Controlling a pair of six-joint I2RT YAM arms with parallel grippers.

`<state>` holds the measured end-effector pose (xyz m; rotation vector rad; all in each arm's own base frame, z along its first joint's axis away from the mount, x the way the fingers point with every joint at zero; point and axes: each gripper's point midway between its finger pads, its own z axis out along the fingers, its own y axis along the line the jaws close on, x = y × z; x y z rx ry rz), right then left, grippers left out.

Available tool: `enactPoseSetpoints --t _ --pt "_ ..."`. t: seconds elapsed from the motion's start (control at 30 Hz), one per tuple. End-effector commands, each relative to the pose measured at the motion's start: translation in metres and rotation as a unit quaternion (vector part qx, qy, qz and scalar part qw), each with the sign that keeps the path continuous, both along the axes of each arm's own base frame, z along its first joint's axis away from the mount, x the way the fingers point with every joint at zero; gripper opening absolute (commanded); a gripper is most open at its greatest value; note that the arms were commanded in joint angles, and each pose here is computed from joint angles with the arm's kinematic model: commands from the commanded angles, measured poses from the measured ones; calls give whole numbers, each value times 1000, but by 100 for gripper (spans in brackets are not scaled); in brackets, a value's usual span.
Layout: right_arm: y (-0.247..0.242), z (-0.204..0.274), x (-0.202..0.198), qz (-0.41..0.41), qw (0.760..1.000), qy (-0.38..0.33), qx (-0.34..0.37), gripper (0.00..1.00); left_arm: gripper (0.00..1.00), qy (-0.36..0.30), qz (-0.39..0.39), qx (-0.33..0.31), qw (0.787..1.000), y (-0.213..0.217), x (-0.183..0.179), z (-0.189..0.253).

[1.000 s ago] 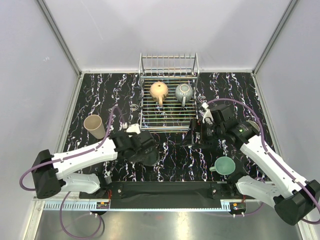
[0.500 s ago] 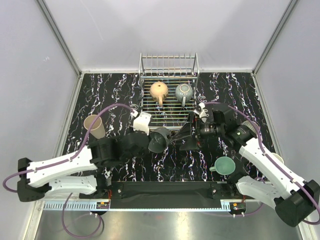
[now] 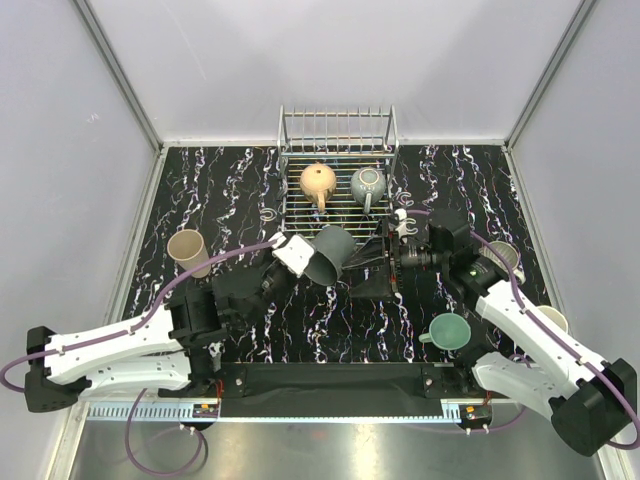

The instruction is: Load the cups into the dish rack

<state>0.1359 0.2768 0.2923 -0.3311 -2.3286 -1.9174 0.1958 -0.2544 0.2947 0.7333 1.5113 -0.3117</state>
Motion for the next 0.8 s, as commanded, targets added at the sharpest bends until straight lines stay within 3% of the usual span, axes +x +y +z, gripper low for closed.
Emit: enactPoseSetpoints --t 0.0,0.23,0.37,0.47,0.5,0.57,0.63,0.77 --pt "1 27 -4 19 999 -15 32 83 0 -97 -44 -97 990 -6 -7 71" --pt "1 28 -6 29 998 4 53 66 0 -129 -86 -76 985 -19 -14 67" --pt "4 31 -4 31 998 4 62 52 0 -146 -117 -73 980 -27 -22 70" --pt "4 34 -4 32 997 4 67 36 0 -155 -123 -78 977 -27 -24 71" --pt "4 34 -4 32 997 5 67 26 0 -157 -123 -80 977 -27 -24 71" --pt "3 32 -5 29 997 8 68 19 0 -162 -126 -75 976 -28 -24 72" --pt "3 32 -3 24 997 10 72 1 0 -162 -131 -71 976 -30 -25 71" --pt "2 37 -2 11 997 -15 81 0 0 -149 -125 -74 978 -31 -23 71"
